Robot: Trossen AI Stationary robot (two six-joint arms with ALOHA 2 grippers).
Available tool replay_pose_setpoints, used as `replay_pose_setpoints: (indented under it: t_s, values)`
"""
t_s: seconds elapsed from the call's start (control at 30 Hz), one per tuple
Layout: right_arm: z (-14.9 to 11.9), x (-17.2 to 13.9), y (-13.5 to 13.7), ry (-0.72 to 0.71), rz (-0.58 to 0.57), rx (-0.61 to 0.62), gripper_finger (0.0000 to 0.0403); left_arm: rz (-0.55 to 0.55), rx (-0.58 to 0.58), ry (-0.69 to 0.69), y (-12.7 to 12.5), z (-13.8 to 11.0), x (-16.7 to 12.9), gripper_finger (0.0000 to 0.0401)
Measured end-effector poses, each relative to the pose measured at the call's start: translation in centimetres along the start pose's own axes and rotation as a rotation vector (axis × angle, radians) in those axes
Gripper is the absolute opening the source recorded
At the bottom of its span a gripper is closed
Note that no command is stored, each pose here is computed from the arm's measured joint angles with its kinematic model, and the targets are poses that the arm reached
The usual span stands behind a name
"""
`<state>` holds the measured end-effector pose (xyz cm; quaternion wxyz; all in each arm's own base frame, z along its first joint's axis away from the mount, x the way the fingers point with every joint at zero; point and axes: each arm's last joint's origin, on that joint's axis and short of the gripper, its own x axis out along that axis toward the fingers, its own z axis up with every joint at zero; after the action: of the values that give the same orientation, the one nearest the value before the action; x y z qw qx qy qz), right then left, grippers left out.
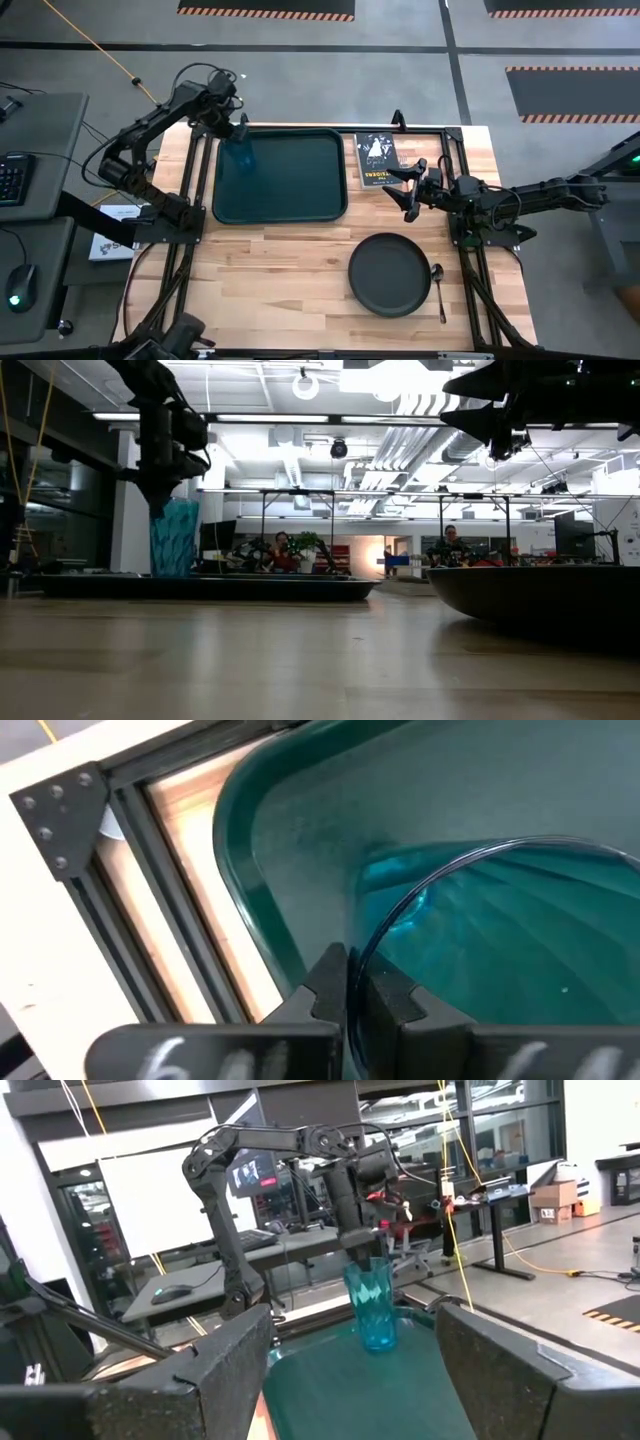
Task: Pick and place plate/cup/fork/spoon on tray
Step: Put the blue cup on the dark green tray, then put the black plate on the dark green tray
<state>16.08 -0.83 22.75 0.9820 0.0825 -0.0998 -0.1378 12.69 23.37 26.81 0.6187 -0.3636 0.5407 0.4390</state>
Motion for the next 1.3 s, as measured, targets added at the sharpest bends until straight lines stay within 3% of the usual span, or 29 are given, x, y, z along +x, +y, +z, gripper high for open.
replay_pose_setpoints:
  t_s: [0.23, 0.5, 0.87, 1.0, 1.1, 1.3]
  values:
    - [0.0, 0.0, 0.0, -0.001, -0.001, -0.014, 0.0275, 0.008, 0.001, -0.027, 0.0, 0.1, -0.2, 0.0014]
    - [0.1, 0.0, 0.0, -0.007, 0.0, -0.01, 0.0275, 0.011, 0.052, -0.031, 0.1, -0.3, -0.6, 0.0083]
    - [0.4, 0.0, 0.1, -0.032, 0.001, -0.043, 0.0275, -0.024, 0.052, -0.259, 0.4, -1.0, -6.6, 0.0169]
    - [0.4, 0.0, 0.1, -0.032, 0.001, -0.046, 0.0275, -0.119, 0.05, -0.394, 0.4, -1.3, -10.3, 0.0178]
    - [0.5, 0.0, 0.1, -0.046, 0.002, -0.058, 0.0275, -0.291, 0.062, -0.582, 0.2, -1.8, -14.1, 0.0179]
    - [0.8, 0.0, 0.1, -0.071, -0.015, -0.056, 0.0275, -0.609, 0.289, -0.989, -2.1, -5.4, -19.9, 0.0172]
